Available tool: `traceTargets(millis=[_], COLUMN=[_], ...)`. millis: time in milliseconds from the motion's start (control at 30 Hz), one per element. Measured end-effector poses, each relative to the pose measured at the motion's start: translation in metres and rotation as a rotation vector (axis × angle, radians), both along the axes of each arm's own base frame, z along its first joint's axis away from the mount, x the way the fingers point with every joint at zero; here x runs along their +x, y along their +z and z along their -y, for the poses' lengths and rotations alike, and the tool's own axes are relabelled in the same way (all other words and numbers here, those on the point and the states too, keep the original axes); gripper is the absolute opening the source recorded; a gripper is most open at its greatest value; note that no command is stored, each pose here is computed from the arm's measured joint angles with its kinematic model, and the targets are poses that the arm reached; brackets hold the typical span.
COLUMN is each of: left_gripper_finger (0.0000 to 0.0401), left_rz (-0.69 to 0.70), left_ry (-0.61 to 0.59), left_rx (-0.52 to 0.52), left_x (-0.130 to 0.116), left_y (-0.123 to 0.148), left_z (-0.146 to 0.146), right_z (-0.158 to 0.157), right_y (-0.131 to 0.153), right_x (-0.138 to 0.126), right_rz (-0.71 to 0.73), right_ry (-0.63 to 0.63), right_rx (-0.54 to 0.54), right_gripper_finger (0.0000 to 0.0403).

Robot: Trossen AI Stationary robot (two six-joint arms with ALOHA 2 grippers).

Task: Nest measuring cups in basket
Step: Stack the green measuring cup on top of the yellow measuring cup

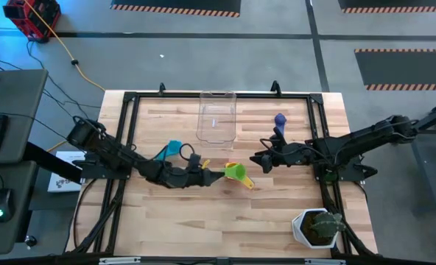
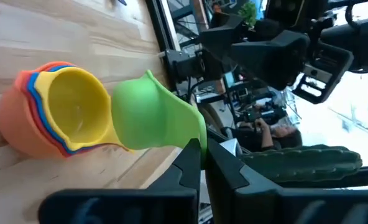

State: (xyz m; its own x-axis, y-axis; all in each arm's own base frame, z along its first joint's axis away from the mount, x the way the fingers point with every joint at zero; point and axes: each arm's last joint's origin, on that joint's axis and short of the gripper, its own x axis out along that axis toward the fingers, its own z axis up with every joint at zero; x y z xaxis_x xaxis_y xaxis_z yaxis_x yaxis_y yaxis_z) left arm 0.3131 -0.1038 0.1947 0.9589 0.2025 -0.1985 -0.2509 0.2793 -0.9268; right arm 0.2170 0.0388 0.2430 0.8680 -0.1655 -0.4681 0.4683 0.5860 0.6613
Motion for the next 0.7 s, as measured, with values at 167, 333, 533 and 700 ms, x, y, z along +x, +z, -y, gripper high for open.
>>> traceTargets(millis=[167,333,533,700], left_gripper_finger=[0.0004,0.0009,0.0037,0.0071], left_rz=[-0.039,-0.036,-0.055,-0.056], left_ry=[0.018,0.029,0.034,0.035], left_rx=[0.004,0.001,-0.003,-0.010], left_x=[-0.0011,-0.0012,-0.0018,-0.0019], left_y=[-0.0041,-0.0039,-0.0061,-0.0063], left_z=[-0.0008,-0.0011,-0.0014,-0.0014], right_z=[0.0000,0.0002,0.0002,0.0003], right_y=[-0.0004,-0.0011,-0.0013,-0.0013], right_x=[-0.0002,-0.0006,-0.0007,-0.0008], right_rz=[-0.004,-0.014,-0.016,-0.015], right_ry=[0.000,0.000,-0.001,-0.005], right_rx=[-0.002,-0.004,-0.005,-0.007], right_gripper_finger=[0.0200,0.0200,0.0200,0.0200])
